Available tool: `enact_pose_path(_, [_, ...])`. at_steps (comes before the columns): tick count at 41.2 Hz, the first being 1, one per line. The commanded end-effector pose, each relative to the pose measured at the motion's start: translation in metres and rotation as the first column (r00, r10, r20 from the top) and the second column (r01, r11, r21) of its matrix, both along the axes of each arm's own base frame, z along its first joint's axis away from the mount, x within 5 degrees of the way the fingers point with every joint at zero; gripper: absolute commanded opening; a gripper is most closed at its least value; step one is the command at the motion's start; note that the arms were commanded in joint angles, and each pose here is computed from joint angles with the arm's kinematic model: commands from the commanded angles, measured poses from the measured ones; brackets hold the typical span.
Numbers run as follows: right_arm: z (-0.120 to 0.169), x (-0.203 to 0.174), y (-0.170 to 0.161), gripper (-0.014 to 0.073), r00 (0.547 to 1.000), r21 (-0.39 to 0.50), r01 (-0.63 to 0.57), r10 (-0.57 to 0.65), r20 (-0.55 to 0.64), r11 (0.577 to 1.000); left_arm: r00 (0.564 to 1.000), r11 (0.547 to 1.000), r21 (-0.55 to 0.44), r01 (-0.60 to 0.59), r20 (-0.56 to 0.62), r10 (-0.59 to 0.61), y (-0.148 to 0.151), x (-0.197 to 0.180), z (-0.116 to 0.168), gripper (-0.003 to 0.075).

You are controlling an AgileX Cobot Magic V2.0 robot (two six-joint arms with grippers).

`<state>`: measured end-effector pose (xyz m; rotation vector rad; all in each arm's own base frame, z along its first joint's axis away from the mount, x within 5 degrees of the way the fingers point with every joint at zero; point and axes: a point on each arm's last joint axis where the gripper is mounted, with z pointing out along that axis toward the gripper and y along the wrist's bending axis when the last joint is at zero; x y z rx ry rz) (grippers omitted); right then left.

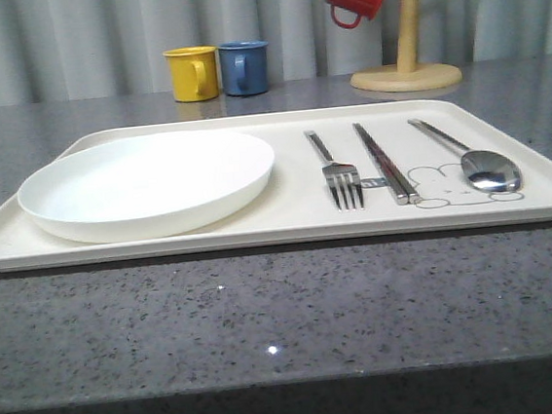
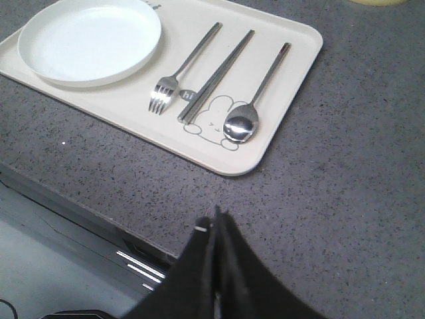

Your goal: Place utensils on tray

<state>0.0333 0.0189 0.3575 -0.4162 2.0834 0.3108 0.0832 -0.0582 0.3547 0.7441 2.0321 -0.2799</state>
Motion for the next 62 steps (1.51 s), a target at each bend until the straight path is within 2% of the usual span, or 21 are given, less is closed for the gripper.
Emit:
enact_pose_path(1, [0.01,0.003,0.001,-0.0068,0.998,0.019,0.001,-0.002,0.07,1.0,0.997,0.998,-0.054,0.015,0.082,-0.01,-0.002,0.001,0.014,-0.0018])
enact_pose_path(12, [0.01,0.003,0.001,-0.0068,0.998,0.019,0.001,-0.002,0.07,1.0,0.996,0.998,-0.056,0.015,0.084,-0.01,-0.002,0.002,0.014,-0.0018])
enact_pose_path(16, [0.01,0.003,0.001,-0.0068,0.997,0.019,0.001,-0.002,0.071,1.0,0.991,0.995,-0.095,0.007,0.131,0.006,0.007,-0.009,0.018,-0.0018])
enact_pose_path(23, [0.01,0.003,0.001,-0.0068,0.998,0.019,0.001,-0.002,0.07,1.0,0.962,0.981,-0.126,-0.147,0.213,0.171,0.031,-0.02,0.024,-0.0018])
enact_pose_path(30, [0.01,0.003,0.001,-0.0068,0.998,0.018,0.002,-0.003,0.07,1.0,0.884,0.933,-0.195,-0.302,0.309,0.351,0.048,-0.032,0.015,-0.0018])
enact_pose_path(38, [0.01,0.003,0.001,-0.0068,0.998,0.018,0.002,-0.003,0.07,1.0,0.778,0.876,-0.26,-0.406,0.405,0.481,0.056,-0.037,-0.032,-0.0018])
enact_pose_path(44, [0.01,0.003,0.001,-0.0068,0.998,0.018,0.002,-0.003,0.07,1.0,0.716,0.849,-0.316,-0.423,0.457,0.528,0.057,-0.035,-0.073,-0.0018])
enact_pose_path(53, [0.01,0.003,0.001,-0.0068,0.998,0.018,0.002,-0.003,0.07,1.0,0.654,0.808,-0.393,-0.438,0.478,0.587,0.059,-0.031,-0.119,-0.0018])
enact_pose_path(58, [0.01,0.003,0.001,-0.0068,0.998,0.018,0.002,-0.003,0.07,1.0,0.627,0.795,-0.418,-0.439,0.491,0.605,0.059,-0.032,-0.132,-0.0018])
enact_pose_path(62, [0.01,0.003,0.001,-0.0068,0.998,0.017,0.001,-0.003,0.069,1.0,0.625,0.791,-0.416,-0.449,0.487,0.61,0.06,-0.03,-0.14,-0.0018])
